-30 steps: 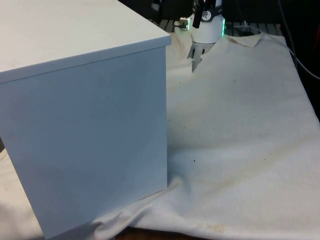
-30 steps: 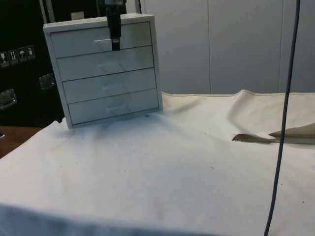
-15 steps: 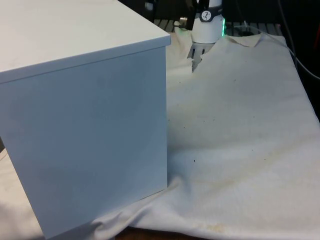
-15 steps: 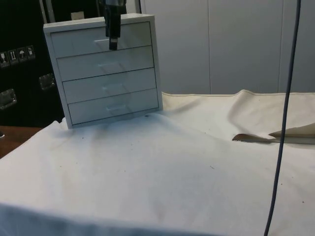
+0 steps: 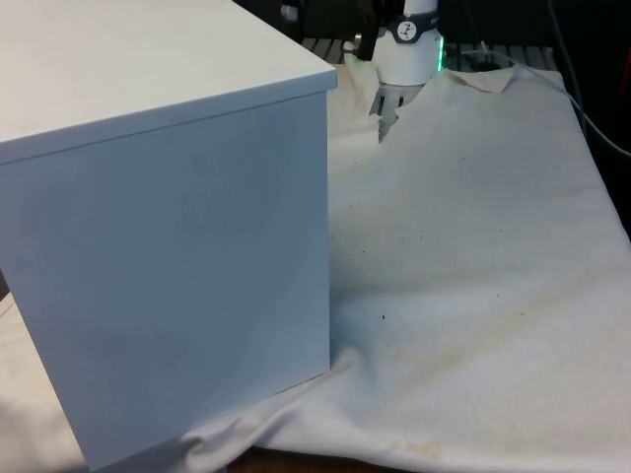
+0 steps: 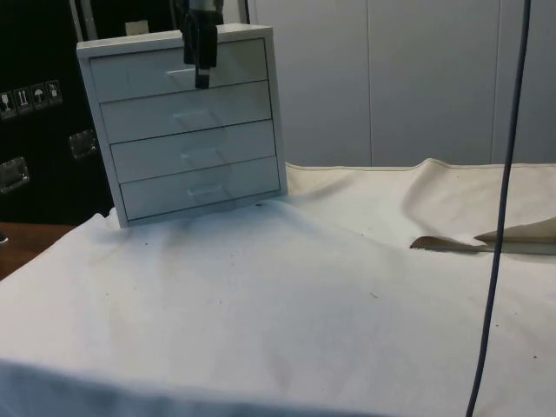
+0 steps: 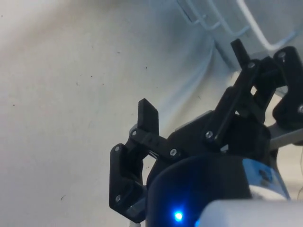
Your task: Open the drawer, then close it.
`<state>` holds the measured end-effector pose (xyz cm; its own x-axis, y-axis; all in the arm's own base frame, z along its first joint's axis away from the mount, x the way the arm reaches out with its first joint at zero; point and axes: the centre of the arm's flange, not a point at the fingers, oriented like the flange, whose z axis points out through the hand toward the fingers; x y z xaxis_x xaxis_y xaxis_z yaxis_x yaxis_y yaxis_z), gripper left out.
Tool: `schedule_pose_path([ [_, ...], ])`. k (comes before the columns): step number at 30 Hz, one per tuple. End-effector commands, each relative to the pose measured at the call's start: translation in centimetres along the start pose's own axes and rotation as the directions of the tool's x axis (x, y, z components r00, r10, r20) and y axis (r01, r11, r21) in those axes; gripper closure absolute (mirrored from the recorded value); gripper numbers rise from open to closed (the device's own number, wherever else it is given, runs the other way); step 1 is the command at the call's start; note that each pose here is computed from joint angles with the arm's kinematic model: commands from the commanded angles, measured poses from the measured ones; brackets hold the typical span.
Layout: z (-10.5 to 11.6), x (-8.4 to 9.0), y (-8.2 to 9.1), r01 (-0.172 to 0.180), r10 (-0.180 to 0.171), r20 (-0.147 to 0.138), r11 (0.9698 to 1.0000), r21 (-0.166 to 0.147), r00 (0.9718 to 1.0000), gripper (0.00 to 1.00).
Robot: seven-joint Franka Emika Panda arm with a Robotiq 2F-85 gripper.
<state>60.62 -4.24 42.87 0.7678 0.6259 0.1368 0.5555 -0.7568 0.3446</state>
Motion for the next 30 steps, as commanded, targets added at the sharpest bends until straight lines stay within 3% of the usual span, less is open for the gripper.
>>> schedule_pose_path([
  [1,0.3,-0.1,0.3,0.013,-0.013,0.001,0.9998,-0.013,0.9999,0.00],
  [5,0.5,-0.2,0.4,0.015,-0.015,0.008,0.9998,-0.011,0.9999,0.00],
  [12,1.1,0.0,1.7,0.030,-0.029,0.032,0.9985,-0.046,0.9991,0.00],
  [19,2.1,0.2,1.7,0.036,-0.033,0.052,0.9975,-0.061,0.9981,0.00],
  [20,2.0,0.1,1.6,0.033,-0.031,0.050,0.9982,-0.050,0.9983,0.00],
  [27,3.2,0.4,1.7,0.047,-0.041,0.064,0.9947,-0.091,0.9971,0.00],
  [28,3.3,0.3,1.5,0.045,-0.041,0.060,0.9961,-0.075,0.9973,0.00],
  [30,3.3,0.4,1.8,0.050,-0.043,0.061,0.9935,-0.102,0.9972,0.00],
])
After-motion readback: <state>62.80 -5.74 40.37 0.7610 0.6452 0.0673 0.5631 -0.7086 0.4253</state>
